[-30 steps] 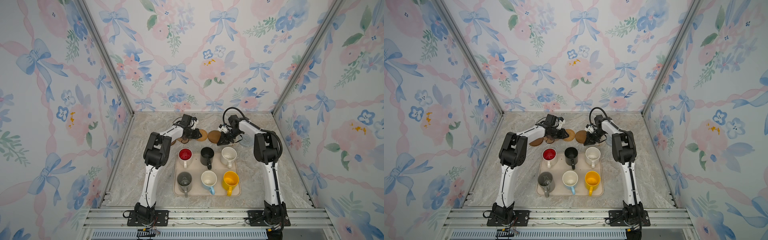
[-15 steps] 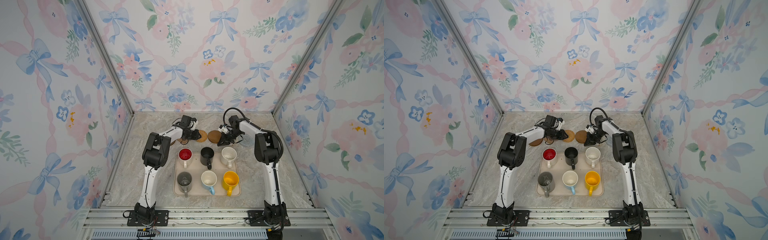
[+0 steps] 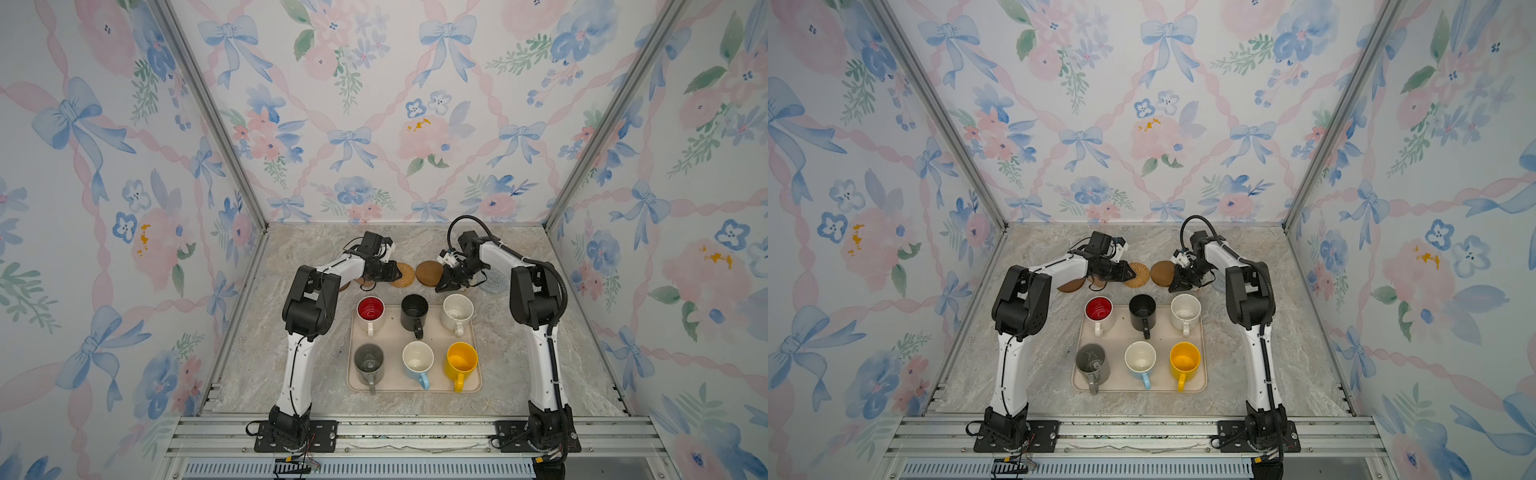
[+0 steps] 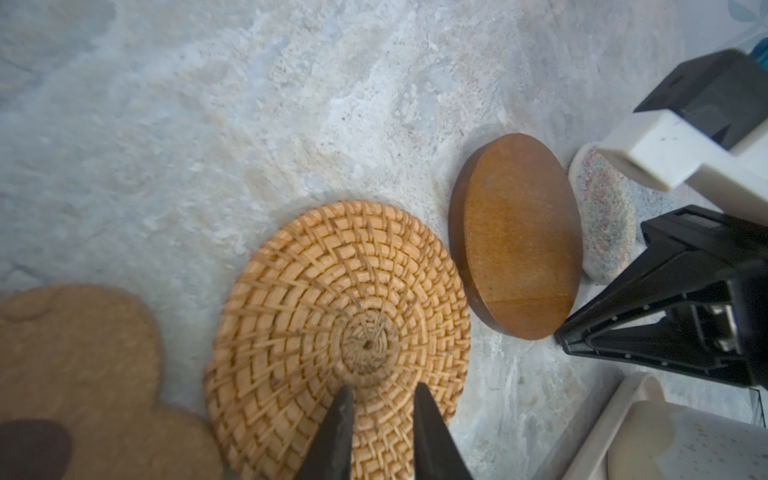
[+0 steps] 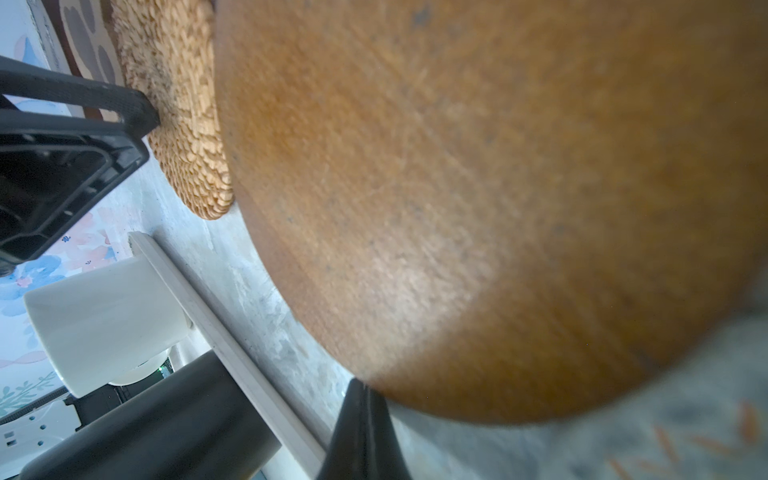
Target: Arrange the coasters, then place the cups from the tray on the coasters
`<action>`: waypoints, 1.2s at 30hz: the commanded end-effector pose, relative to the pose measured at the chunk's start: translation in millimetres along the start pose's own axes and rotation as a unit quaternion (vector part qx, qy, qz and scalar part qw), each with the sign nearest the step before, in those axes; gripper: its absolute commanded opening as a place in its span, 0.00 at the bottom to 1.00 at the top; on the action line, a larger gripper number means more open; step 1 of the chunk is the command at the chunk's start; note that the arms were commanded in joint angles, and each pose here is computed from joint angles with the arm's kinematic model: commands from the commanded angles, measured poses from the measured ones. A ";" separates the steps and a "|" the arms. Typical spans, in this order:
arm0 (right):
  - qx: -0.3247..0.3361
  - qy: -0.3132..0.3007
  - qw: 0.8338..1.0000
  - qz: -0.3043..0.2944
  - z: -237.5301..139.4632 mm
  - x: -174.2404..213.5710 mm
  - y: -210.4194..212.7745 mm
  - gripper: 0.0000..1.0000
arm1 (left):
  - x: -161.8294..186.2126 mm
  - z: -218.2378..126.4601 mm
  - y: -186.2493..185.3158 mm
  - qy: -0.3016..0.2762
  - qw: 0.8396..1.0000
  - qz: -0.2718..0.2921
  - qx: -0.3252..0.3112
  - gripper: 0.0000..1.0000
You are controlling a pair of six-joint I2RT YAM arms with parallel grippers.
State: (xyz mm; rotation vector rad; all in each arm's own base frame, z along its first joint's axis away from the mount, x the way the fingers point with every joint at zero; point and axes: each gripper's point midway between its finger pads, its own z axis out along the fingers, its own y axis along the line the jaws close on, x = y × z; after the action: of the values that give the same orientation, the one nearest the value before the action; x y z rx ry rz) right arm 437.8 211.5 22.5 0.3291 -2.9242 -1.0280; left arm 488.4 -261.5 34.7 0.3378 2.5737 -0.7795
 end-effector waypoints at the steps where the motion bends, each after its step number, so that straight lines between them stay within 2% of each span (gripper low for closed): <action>1: -0.003 -0.018 1.000 -0.004 -18.4 -2.9 9.9 0.00 | 35.1 2.1 18.3 0.058 0.997 -0.023 -0.039 0.27; 13: -0.012 -0.021 1.000 -0.006 -20.7 -1.6 14.5 0.00 | -6.3 -5.8 5.6 0.015 0.999 -0.014 -0.029 0.38; 23: -0.015 -0.032 0.999 -0.017 -31.2 -2.7 24.2 0.00 | -45.8 -19.4 -17.2 -0.027 1.000 -0.002 -0.003 0.41; 27: -0.017 -0.039 0.999 -0.020 -38.0 -3.5 28.1 0.00 | -46.4 -27.9 -19.7 -0.032 0.999 0.005 -0.006 0.39; 32: -0.024 -0.056 0.998 -0.027 -50.8 -6.0 36.6 0.00 | -30.0 -28.6 -12.8 -0.018 1.000 0.005 -0.019 0.26; 36: -0.031 -0.077 0.996 -0.033 -65.9 -8.7 45.4 0.00 | -17.8 -17.5 -5.2 -0.001 1.000 -0.003 -0.021 0.20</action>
State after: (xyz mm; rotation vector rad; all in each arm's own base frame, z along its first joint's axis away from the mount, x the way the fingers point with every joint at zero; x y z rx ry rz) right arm 438.8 210.9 70.7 0.3611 -2.9839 -1.1224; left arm 501.7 -260.6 59.3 0.3053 2.5728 -0.7379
